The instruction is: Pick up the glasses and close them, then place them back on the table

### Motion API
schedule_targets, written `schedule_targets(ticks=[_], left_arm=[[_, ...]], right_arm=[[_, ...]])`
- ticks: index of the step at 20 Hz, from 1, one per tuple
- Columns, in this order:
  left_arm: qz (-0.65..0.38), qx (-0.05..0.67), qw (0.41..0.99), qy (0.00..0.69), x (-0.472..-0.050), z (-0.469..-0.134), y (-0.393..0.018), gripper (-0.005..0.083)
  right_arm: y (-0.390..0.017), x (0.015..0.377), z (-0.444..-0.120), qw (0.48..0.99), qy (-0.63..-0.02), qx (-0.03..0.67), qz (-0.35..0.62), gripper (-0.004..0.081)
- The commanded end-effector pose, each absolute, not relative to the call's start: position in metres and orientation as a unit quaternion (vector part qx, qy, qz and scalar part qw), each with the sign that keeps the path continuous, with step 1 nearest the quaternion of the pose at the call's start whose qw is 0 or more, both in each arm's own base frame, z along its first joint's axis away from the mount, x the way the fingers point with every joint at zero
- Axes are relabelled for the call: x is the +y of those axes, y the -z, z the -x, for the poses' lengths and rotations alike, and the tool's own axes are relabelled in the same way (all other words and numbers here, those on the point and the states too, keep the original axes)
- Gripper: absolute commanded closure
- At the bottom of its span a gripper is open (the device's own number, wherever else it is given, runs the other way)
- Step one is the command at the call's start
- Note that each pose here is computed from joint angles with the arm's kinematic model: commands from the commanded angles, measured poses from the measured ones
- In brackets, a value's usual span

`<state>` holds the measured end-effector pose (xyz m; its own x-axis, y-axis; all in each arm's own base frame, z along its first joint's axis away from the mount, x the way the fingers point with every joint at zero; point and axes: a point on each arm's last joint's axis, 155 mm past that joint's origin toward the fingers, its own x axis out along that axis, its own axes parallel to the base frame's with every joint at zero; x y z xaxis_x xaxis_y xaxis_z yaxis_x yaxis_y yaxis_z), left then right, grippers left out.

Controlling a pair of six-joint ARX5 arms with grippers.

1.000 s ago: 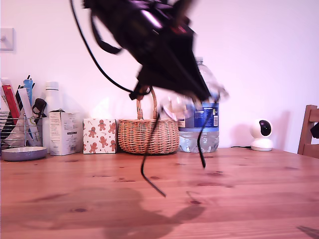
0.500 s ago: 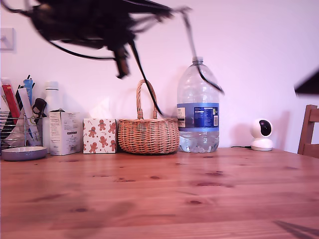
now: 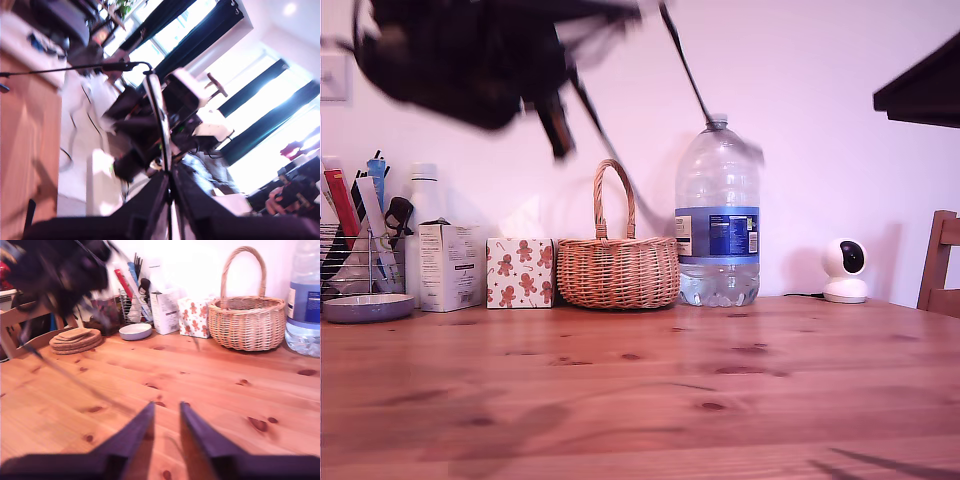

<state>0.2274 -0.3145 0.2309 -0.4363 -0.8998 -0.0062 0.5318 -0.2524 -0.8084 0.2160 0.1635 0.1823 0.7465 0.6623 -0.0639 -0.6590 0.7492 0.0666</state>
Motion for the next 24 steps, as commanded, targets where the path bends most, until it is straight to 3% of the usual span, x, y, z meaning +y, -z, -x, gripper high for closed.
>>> schedule_targets(ticks=[1, 3, 9, 16, 24], left_arm=[[0.287, 0.395, 0.447, 0.749, -0.319, -0.227, -0.220, 0.0795], [0.284, 0.400, 0.439, 0.753, -0.324, -0.220, -0.219, 0.0796], [0.260, 0.420, 0.413, 0.765, -0.339, -0.194, -0.214, 0.0795], [0.254, 0.432, 0.402, 0.766, -0.343, -0.183, -0.213, 0.0795], [0.254, 0.434, 0.401, 0.766, -0.344, -0.183, -0.213, 0.0795]], right_arm=[[-0.178, 0.173, -0.212, 0.927, -0.372, 0.050, -0.019, 0.0481], [-0.177, 0.180, -0.210, 0.921, -0.383, 0.063, -0.016, 0.0420], [-0.158, 0.177, -0.236, 0.925, -0.342, 0.132, 0.096, 0.0381], [-0.136, 0.194, -0.259, 0.895, -0.364, 0.181, 0.182, 0.0382], [-0.120, 0.207, -0.270, 0.878, -0.381, 0.213, 0.196, 0.0384]])
